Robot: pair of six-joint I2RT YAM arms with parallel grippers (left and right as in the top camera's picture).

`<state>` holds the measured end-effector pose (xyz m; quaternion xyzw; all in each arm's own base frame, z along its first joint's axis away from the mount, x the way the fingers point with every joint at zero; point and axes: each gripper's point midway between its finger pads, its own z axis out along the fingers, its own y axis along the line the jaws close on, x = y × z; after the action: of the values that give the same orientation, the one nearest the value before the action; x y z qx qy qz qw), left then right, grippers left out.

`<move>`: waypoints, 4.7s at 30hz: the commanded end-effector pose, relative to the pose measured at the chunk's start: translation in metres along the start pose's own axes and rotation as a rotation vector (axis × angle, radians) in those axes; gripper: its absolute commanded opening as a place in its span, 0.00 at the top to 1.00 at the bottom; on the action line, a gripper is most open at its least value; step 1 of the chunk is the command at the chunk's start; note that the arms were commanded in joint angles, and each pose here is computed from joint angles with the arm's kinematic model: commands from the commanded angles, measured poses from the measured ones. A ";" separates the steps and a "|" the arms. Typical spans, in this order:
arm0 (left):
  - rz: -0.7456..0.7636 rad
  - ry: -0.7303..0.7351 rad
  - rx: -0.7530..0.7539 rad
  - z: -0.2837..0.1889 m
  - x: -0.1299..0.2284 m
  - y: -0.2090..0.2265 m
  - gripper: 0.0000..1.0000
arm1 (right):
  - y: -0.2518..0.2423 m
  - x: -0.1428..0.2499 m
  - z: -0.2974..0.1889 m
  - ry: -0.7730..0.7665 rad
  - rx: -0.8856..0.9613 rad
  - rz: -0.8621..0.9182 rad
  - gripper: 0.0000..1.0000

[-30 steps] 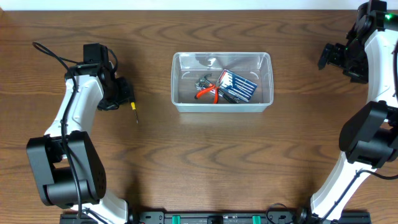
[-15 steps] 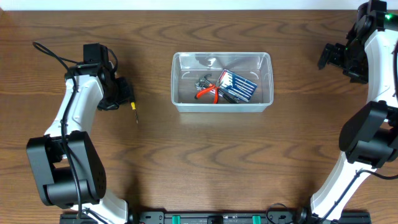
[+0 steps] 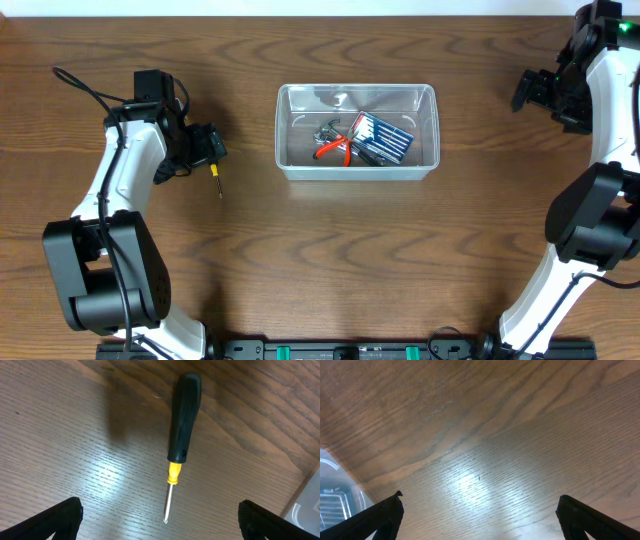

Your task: Pack container

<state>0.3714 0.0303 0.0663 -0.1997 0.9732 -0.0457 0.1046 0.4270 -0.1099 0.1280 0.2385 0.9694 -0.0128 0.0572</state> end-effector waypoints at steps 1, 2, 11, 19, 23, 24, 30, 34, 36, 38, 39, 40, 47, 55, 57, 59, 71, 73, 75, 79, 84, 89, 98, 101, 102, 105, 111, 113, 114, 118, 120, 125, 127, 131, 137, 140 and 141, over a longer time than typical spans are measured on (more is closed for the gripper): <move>0.009 0.017 -0.015 0.005 0.004 0.003 0.02 | 0.000 0.000 0.000 -0.001 0.000 0.018 0.01; 0.009 0.017 -0.015 0.005 0.004 0.003 0.02 | 0.000 0.000 0.000 -0.001 0.000 0.018 0.01; 0.008 0.017 -0.015 0.005 0.004 0.003 0.02 | 0.000 0.000 0.000 -0.001 0.000 0.018 0.01; 0.008 0.017 -0.015 0.005 0.004 0.003 0.02 | 0.000 0.000 0.000 -0.001 0.000 0.018 0.01; 0.008 0.017 -0.015 0.005 0.004 0.003 0.02 | 0.000 0.000 0.000 -0.001 0.000 0.018 0.01; 0.008 0.017 -0.014 0.005 0.004 0.003 0.02 | 0.000 0.000 0.000 -0.001 0.000 0.018 0.01; 0.008 0.018 -0.015 0.005 0.005 0.003 0.02 | 0.000 0.000 0.000 -0.001 0.000 0.018 0.01; 0.008 0.018 -0.014 0.005 0.004 0.003 0.02 | 0.000 0.000 0.000 -0.001 0.000 0.018 0.01; 0.008 0.018 -0.014 0.005 0.004 0.003 0.02 | 0.000 0.000 0.000 -0.001 0.000 0.018 0.01; 0.008 0.018 -0.014 0.005 0.005 0.003 0.02 | 0.000 0.000 0.000 -0.001 0.000 0.018 0.01; 0.008 0.018 -0.014 0.005 0.004 0.003 0.02 | 0.000 0.000 0.000 -0.001 0.000 0.018 0.01; 0.008 0.018 -0.015 0.005 0.005 0.003 0.02 | 0.000 0.000 0.000 -0.001 0.000 0.018 0.01; 0.008 0.024 -0.016 0.005 0.006 0.004 0.02 | 0.000 0.000 0.000 -0.001 0.000 0.018 0.01; 0.008 0.028 -0.017 0.005 0.007 0.004 0.02 | 0.001 0.000 0.000 -0.001 -0.001 0.017 0.01; 0.008 0.028 -0.017 0.005 0.007 0.004 0.06 | 0.001 0.000 0.000 -0.001 -0.001 0.017 0.01; 0.008 0.028 -0.017 0.005 0.007 0.004 0.10 | 0.001 0.000 0.000 -0.001 -0.001 0.017 0.01; 0.007 0.027 -0.017 0.004 0.007 0.004 0.02 | 0.001 0.000 0.000 -0.001 -0.001 0.017 0.01; 0.008 0.024 -0.016 0.005 0.006 0.004 0.02 | 0.001 0.000 0.000 -0.001 -0.001 0.017 0.01; 0.008 0.020 -0.015 0.005 0.005 0.004 0.02 | 0.001 0.000 0.000 -0.001 -0.001 0.017 0.01; 0.008 0.020 -0.015 0.005 0.005 0.003 0.02 | 0.001 0.000 0.000 -0.001 -0.001 0.017 0.01; 0.008 0.020 -0.015 0.005 0.005 0.003 0.02 | 0.001 0.000 0.000 -0.001 -0.001 0.017 0.01; 0.009 0.016 -0.014 0.005 0.004 0.003 0.02 | 0.001 0.000 0.000 -0.001 -0.001 0.017 0.01; 0.054 -0.024 -0.002 0.005 -0.006 0.000 0.02 | 0.001 0.000 0.000 -0.001 -0.001 0.017 0.01; 0.069 -0.045 0.004 0.005 -0.011 -0.003 0.02 | 0.001 0.000 0.000 -0.001 -0.001 0.017 0.01; 0.075 -0.047 0.004 0.005 -0.011 -0.003 0.02 | 0.001 0.000 0.000 -0.001 -0.001 0.017 0.01; 0.091 -0.056 -0.018 0.006 -0.013 -0.002 0.02 | 0.001 0.000 0.000 -0.001 -0.001 0.017 0.01; 0.114 -0.055 -0.075 0.018 -0.013 0.000 0.02 | 0.001 0.000 0.000 -0.001 -0.001 0.017 0.01; 0.129 -0.034 -0.078 0.027 -0.010 -0.005 0.02 | 0.001 0.000 0.000 -0.001 -0.001 0.017 0.01; 0.139 -0.023 -0.079 0.031 -0.008 -0.008 0.02 | 0.001 0.000 0.000 -0.001 -0.001 0.017 0.01; 0.167 0.015 -0.084 0.047 0.000 -0.017 0.02 | 0.001 0.000 0.000 -0.001 -0.001 0.017 0.01; 0.174 0.024 -0.107 0.052 0.002 -0.015 0.02 | 0.001 0.000 0.000 -0.001 -0.001 0.017 0.01; 0.173 0.031 -0.135 0.059 0.002 -0.009 0.02 | 0.001 0.000 0.000 -0.001 -0.001 0.017 0.01; 0.174 0.023 -0.132 0.059 0.000 -0.010 0.02 | 0.001 0.000 0.000 -0.001 -0.001 0.017 0.01; 0.173 -0.002 -0.124 0.060 -0.006 -0.013 0.02 | 0.001 0.000 0.000 -0.001 -0.001 0.017 0.01; 0.168 -0.047 -0.080 0.060 -0.017 -0.022 0.02 | 0.001 0.000 0.000 -0.001 -0.001 0.017 0.01; 0.146 -0.063 -0.074 0.060 -0.020 -0.024 0.02 | 0.001 0.000 0.000 -0.001 -0.001 0.017 0.01; 0.139 -0.070 -0.072 0.060 -0.022 -0.024 0.02 | 0.001 0.000 0.000 -0.001 -0.001 0.017 0.01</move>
<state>0.4107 0.0120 0.0183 -0.1296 0.9826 0.0042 0.1332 0.4270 -0.1099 0.1280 0.2385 0.9694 -0.0128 0.0572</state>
